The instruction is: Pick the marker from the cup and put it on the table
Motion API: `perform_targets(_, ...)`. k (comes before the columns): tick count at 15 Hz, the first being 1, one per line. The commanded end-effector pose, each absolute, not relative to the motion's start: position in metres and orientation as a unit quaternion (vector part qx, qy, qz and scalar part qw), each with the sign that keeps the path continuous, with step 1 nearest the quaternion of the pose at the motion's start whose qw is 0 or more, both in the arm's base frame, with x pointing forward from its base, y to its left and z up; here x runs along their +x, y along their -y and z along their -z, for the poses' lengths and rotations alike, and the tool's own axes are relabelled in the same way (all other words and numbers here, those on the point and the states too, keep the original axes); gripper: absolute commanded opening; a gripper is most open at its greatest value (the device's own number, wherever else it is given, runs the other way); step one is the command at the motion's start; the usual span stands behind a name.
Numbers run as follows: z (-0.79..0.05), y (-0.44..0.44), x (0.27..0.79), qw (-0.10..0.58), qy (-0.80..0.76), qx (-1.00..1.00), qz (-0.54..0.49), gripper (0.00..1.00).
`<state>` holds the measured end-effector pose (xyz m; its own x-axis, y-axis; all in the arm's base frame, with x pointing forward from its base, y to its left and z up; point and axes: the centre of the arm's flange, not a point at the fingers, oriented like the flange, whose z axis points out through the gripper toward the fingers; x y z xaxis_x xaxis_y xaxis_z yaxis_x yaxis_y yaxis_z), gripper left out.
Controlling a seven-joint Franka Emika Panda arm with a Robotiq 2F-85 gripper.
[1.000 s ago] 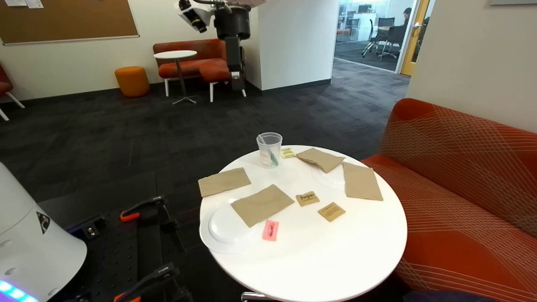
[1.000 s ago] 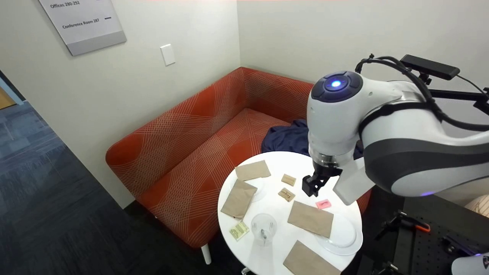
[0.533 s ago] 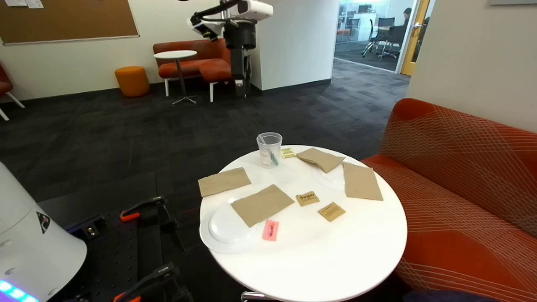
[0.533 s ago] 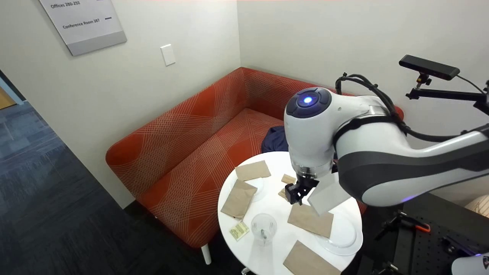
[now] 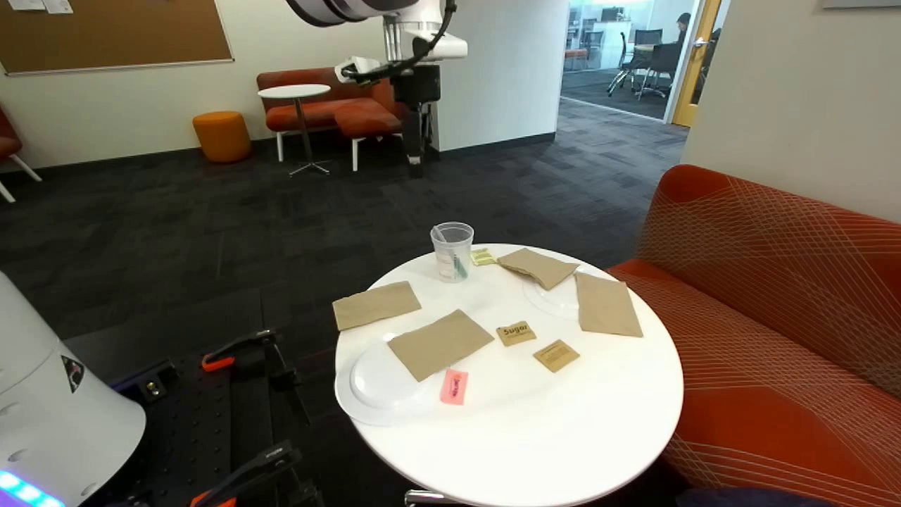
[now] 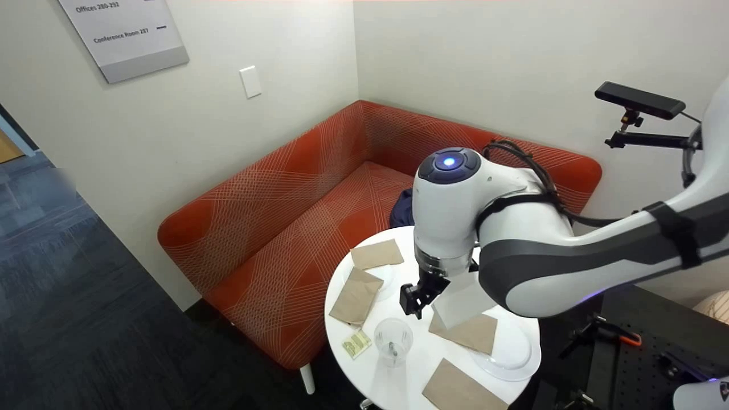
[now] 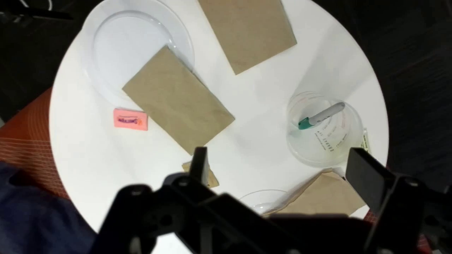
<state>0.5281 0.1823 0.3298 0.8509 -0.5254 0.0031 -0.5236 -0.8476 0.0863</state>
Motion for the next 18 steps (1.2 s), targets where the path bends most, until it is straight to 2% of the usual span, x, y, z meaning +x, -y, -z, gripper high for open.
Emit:
perform_targets(1,-0.312,-0.184,0.549,-0.002,0.291,0.956,0.028,1.0)
perform_targets(11,-0.264,-0.193,0.602,-0.064,0.297,0.949,0.085,1.0)
perform_targets(16,-0.247,-0.186,0.613,-0.074,0.309,0.943,0.097,1.0)
perform_targets(18,-0.245,-0.184,0.602,-0.065,0.31,0.944,0.095,1.0)
